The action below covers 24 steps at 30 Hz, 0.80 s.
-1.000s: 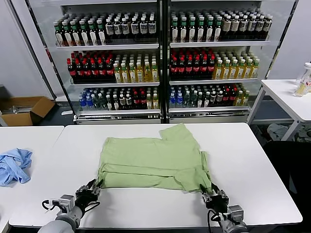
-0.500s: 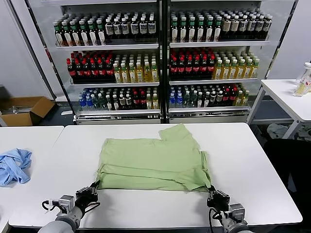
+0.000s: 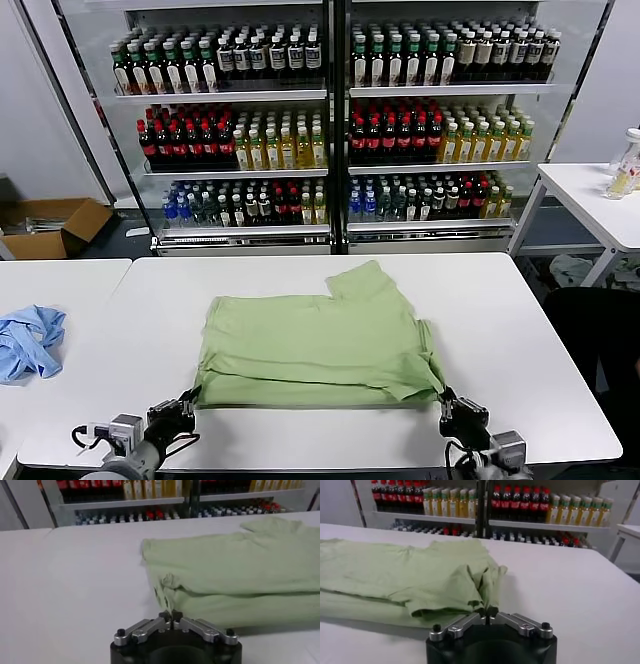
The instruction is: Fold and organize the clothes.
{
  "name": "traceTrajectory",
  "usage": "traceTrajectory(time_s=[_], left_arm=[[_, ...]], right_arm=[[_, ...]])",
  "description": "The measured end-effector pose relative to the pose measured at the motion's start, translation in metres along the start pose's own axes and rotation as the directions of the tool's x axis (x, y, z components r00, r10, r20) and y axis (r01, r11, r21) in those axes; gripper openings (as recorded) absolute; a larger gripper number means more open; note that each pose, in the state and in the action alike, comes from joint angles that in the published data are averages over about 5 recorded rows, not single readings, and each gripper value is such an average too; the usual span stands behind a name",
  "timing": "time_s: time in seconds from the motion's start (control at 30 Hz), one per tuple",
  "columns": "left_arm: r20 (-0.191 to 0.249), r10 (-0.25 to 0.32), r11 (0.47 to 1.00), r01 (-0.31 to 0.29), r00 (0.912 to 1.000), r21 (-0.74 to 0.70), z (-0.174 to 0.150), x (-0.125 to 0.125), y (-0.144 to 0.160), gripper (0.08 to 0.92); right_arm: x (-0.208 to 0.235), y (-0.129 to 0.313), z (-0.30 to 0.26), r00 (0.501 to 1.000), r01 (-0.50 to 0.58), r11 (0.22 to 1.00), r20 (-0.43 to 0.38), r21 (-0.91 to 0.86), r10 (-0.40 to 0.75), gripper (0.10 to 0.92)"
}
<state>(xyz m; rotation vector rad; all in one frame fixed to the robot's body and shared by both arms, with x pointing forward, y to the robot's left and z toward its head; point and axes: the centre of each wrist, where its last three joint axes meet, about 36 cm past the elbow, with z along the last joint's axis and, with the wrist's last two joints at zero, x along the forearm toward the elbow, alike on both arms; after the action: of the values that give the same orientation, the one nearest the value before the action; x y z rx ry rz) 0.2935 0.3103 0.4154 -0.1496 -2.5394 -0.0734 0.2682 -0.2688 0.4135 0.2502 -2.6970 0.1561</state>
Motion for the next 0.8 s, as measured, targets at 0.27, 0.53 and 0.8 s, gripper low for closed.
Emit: traceTrajectory(time_s=[0.27, 0.53, 0.8], left_arm=[[-0.043, -0.011, 1.0, 0.01, 0.999, -0.027, 0.009, 0.025, -0.007, 0.118], [-0.04, -0.021, 0.998, 0.019, 0.999, -0.054, 0.0, 0.042, -0.011, 0.338], [0.058, -0.019, 0.997, 0.024, 0.9981, -0.079, -0.027, 0.047, -0.007, 0.563]], right_arm=[[0.03, 0.014, 0.008, 0.999, 0.019, 1.0, -0.033, 0.021, -0.018, 0.142], [0.045, 0.017, -0.001, 1.0, 0.01, 0.999, -0.025, 0.041, -0.009, 0.36], [0.047, 0.004, -0.036, 0.999, -0.019, 0.998, 0.045, 0.057, 0.016, 0.585]])
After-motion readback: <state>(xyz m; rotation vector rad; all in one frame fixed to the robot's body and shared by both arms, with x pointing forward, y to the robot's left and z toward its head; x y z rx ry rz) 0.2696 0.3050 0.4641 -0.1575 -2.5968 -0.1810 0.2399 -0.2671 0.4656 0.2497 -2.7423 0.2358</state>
